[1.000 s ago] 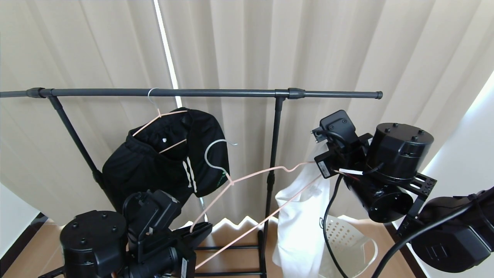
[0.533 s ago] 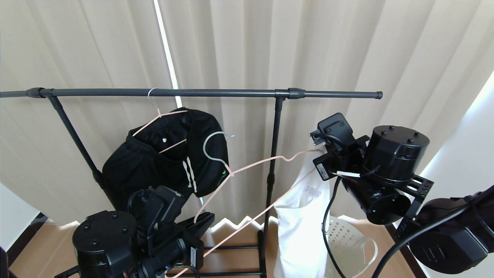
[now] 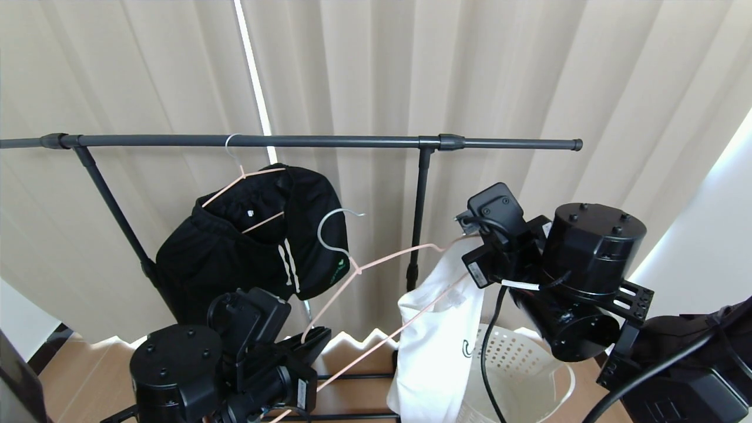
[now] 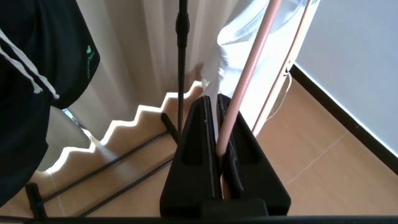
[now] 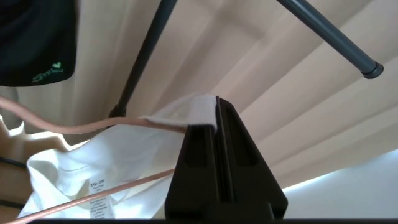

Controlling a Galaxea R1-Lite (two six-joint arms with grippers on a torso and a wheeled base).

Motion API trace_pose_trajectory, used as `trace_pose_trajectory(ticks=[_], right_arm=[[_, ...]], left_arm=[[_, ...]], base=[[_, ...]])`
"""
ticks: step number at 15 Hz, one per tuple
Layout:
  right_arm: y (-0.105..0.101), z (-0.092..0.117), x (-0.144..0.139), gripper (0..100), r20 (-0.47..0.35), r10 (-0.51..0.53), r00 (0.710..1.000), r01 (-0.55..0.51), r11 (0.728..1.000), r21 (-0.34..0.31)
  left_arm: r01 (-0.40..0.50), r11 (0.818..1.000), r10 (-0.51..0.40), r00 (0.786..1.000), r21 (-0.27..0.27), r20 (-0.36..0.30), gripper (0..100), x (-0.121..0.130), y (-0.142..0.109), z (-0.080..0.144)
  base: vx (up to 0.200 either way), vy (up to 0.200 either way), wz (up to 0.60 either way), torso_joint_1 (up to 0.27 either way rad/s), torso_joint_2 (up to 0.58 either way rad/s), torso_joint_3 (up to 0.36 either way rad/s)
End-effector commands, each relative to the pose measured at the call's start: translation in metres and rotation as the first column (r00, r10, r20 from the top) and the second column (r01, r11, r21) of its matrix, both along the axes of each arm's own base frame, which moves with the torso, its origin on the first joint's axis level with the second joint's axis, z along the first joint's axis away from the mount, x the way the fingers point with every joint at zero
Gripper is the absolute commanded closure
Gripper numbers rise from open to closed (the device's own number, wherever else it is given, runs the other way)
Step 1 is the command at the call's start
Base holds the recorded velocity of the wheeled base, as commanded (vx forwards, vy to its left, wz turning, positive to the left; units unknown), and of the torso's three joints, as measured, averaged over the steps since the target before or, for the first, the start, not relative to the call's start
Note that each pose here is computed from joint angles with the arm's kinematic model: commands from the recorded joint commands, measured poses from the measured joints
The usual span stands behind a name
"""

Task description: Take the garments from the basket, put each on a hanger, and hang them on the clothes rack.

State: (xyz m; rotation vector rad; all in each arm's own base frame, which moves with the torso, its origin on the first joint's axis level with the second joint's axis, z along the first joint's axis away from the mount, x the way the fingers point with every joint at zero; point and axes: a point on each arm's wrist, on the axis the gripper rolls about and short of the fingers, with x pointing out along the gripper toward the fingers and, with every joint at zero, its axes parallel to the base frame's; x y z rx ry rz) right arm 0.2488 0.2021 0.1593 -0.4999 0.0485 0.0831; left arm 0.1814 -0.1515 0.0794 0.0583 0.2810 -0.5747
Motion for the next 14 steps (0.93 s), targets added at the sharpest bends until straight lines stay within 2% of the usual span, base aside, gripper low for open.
trace_pose_trajectory(ticks=[1,6,10,14], right_arm=[[0.013,0.001,-0.014,100,0.001,0.051,0.999,-0.051,0.999,0.008],[0.036,0.005,-0.037,100,0.008,0.151,0.988,-0.151,0.986,0.074],[0.058,0.015,-0.055,100,0.031,0.229,0.973,-0.231,0.957,0.175],[0.078,0.015,-0.076,100,0.031,0.311,0.950,-0.310,0.925,0.220]], left_arm=[[-0.007,1.000,0.007,1.000,0.003,-0.001,100,0.001,-0.001,-0.003],[-0.021,1.000,0.021,1.000,-0.007,0.019,100,0.003,-0.002,-0.005],[-0.029,1.000,0.029,0.999,-0.007,0.022,100,0.003,-0.002,-0.004],[-0.029,1.000,0.029,0.999,-0.005,0.020,100,0.004,-0.003,-0.005]], base=[[0.000,0.000,0.00,0.000,0.00,0.000],[0.000,0.000,0.00,0.000,0.00,0.000],[0.000,0.000,0.00,0.000,0.00,0.000],[0.000,0.000,0.00,0.000,0.00,0.000]])
